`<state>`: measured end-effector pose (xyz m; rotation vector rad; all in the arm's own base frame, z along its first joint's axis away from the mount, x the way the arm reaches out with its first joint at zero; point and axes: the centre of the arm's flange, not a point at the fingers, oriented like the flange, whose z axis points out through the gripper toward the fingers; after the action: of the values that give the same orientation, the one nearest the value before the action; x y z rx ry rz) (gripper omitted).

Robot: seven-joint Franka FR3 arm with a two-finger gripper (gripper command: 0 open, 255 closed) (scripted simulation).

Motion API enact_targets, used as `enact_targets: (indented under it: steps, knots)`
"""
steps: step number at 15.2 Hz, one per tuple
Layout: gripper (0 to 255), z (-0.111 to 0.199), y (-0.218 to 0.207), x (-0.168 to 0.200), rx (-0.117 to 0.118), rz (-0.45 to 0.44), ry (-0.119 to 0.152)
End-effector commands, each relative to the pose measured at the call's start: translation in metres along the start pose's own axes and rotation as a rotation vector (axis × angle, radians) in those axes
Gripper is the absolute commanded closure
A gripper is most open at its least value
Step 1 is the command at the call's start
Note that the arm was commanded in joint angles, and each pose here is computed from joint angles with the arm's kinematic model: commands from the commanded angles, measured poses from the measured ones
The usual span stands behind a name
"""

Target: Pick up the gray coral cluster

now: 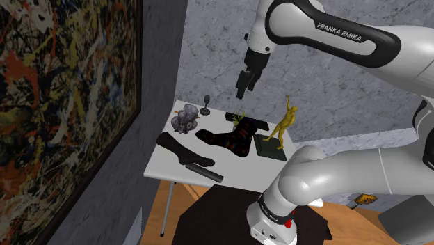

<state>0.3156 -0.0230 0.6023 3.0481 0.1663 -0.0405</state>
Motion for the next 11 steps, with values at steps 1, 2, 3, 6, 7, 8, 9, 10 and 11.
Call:
enact_targets:
  steps: [1, 2, 3, 6, 7, 8, 9, 10, 11]
  knots:
    - [0, 0.0, 0.0, 0.0, 0.0, 0.0, 0.0]
    - [0, 0.007, -0.003, 0.011, 0.002, 0.028, -0.006]
    - [0, 0.015, -0.005, 0.023, 0.003, 0.055, -0.012]
    - [0, 0.038, -0.01, 0.057, 0.008, 0.138, -0.029]
    - [0, 0.045, -0.012, 0.069, 0.009, 0.166, -0.035]
    - [0, 0.053, -0.012, 0.08, 0.011, 0.194, -0.04]
    - [0, 0.061, -0.013, 0.092, 0.012, 0.222, -0.046]
    - [0, 0.069, -0.013, 0.103, 0.014, 0.249, -0.052]
    - [0, 0.077, -0.013, 0.114, 0.015, 0.277, -0.058]
